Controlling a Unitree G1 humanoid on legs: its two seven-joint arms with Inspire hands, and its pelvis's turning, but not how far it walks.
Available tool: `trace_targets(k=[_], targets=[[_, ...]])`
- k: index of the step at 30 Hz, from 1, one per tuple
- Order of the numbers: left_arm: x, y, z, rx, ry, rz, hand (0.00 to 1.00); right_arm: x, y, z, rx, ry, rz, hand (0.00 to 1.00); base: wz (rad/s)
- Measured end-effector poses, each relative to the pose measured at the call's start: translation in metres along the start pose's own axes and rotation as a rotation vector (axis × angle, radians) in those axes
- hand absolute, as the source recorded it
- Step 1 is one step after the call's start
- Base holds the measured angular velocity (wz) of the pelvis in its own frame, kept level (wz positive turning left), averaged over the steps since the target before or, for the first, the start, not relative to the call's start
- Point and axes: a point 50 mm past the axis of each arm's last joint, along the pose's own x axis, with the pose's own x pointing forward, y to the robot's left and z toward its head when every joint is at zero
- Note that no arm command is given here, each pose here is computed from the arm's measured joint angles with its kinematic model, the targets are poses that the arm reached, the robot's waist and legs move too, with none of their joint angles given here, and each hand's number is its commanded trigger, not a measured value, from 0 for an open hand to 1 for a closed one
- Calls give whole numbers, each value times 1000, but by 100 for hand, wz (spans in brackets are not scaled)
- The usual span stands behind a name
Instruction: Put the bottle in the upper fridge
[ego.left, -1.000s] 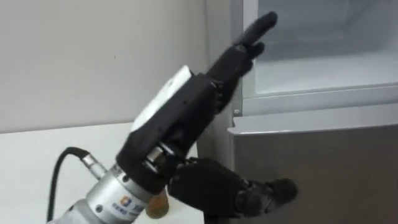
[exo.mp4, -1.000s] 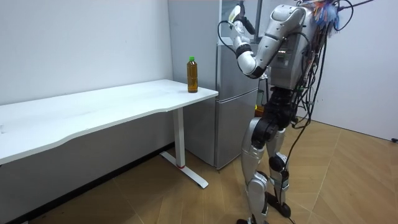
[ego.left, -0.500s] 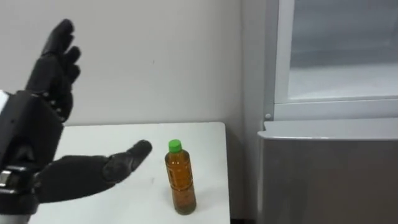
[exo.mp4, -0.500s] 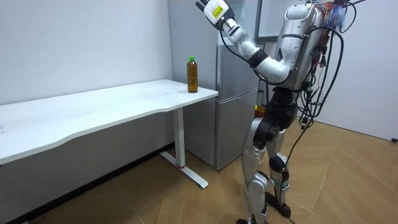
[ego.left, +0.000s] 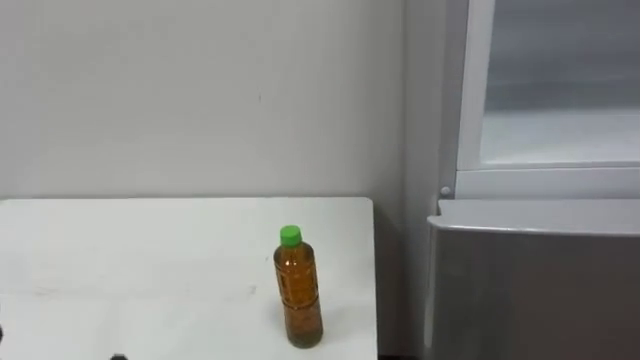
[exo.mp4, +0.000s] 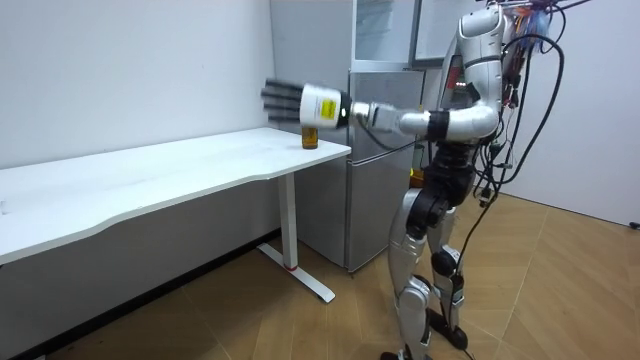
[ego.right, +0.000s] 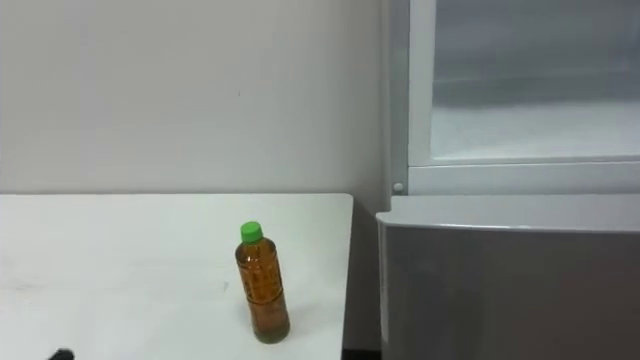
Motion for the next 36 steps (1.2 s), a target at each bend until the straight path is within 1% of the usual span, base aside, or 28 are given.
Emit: trace_targets(k=[2, 3, 5, 6, 8, 9, 11, 12, 14, 17, 19, 22, 26, 32, 36], targets=[[-9, 11, -36, 9, 162, 53, 0, -1, -2, -1, 2, -9, -5, 0, 0], [-12, 13, -45, 14, 200, 64, 0, -1, -3, -1, 7, -8, -8, 0, 0], [-26, 15, -78, 23, 356, 94, 0, -2, -5, -2, 21, -9, -18, 0, 0], [-31, 15, -87, 30, 395, 96, 0, -2, -5, -2, 21, -11, -20, 0, 0], [-52, 14, -118, 71, 553, 84, 0, -3, -8, -1, 20, -25, -29, 0, 0], [-58, 14, -125, 81, 590, 80, 0, -4, -8, -1, 16, -28, -29, 0, 0], [-78, 18, -143, 122, 696, 78, 0, -4, -8, -2, 12, -26, -31, 0, 0], [-82, 18, -147, 133, 717, 79, 0, -4, -8, -2, 10, -26, -31, 0, 0], [-97, 23, -159, 162, 792, 90, 0, -4, -8, -1, -1, -37, -29, 0, -4], [-111, 25, -168, 189, 859, 84, 0, -5, -10, -2, -2, -47, -37, 0, -9], [-118, 25, -172, 212, 885, 67, 0, -5, -11, -3, -3, -47, -50, 0, -11], [-125, 25, -177, 253, 920, 35, 0, -5, -11, -2, -7, -51, -65, 0, -7], [-138, 27, -186, 283, 996, 9, 0, -5, -12, -2, -6, -57, -67, 0, -2], [-152, 26, -192, 313, 1063, -38, 0, -5, -10, -2, 6, -59, -73, 0, 0], [-156, 26, -195, 321, 1098, -56, 0, -4, -10, -2, 8, -58, -87, 0, -10]])
